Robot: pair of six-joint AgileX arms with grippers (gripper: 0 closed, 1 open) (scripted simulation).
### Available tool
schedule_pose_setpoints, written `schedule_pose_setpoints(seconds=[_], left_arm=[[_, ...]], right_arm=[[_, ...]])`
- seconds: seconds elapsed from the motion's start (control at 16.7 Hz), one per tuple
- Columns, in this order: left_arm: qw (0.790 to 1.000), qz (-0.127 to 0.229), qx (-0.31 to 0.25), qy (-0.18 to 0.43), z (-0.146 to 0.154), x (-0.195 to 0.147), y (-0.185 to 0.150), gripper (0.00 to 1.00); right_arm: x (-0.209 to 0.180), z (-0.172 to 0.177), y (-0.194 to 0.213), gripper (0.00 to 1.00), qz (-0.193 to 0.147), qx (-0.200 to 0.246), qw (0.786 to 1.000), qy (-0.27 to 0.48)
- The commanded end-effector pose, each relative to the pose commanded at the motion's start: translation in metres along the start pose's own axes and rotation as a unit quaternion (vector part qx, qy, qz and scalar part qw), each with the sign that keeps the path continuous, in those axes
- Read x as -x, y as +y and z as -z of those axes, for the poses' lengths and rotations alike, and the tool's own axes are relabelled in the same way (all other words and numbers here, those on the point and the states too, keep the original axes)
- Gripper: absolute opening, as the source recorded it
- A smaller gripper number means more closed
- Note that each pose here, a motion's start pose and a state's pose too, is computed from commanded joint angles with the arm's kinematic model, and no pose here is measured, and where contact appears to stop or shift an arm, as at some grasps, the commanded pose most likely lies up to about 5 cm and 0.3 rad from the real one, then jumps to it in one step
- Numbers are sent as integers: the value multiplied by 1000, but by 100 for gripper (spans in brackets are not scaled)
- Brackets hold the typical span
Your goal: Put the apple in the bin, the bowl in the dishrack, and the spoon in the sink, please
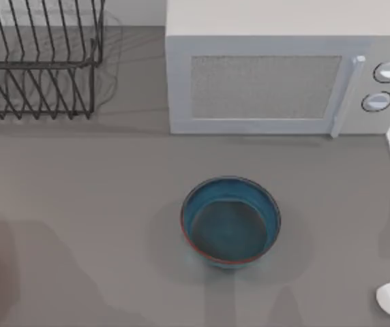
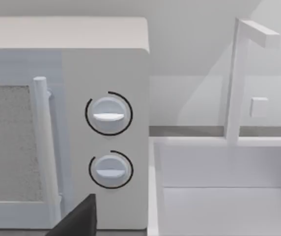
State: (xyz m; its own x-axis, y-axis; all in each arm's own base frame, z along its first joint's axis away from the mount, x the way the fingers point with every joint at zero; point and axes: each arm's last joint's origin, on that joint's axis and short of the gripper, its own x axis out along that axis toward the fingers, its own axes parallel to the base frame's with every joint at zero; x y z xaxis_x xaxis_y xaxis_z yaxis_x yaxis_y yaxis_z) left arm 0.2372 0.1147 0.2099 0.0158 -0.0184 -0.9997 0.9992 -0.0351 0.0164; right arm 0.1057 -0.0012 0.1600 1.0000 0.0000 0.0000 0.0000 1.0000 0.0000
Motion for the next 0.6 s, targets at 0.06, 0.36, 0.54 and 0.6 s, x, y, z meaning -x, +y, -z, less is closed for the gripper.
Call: schedule_pose_setpoints(seconds=[0.06,0.36,0.54,0.6], left_arm=[[1000,3,0,-1,0,-7,-1,0],[1000,5,0,-2,1,-11,-1,0],[1000,5,0,-2,1,-11,-1,23],[1000,5,0,-2,1,-11,-1,30]], right_arm=[[0,0,0,100,0,0,1000,0],[0,0,0,100,0,0,1000,0],[0,0,0,100,0,0,1000,0],[0,0,0,100,0,0,1000,0]])
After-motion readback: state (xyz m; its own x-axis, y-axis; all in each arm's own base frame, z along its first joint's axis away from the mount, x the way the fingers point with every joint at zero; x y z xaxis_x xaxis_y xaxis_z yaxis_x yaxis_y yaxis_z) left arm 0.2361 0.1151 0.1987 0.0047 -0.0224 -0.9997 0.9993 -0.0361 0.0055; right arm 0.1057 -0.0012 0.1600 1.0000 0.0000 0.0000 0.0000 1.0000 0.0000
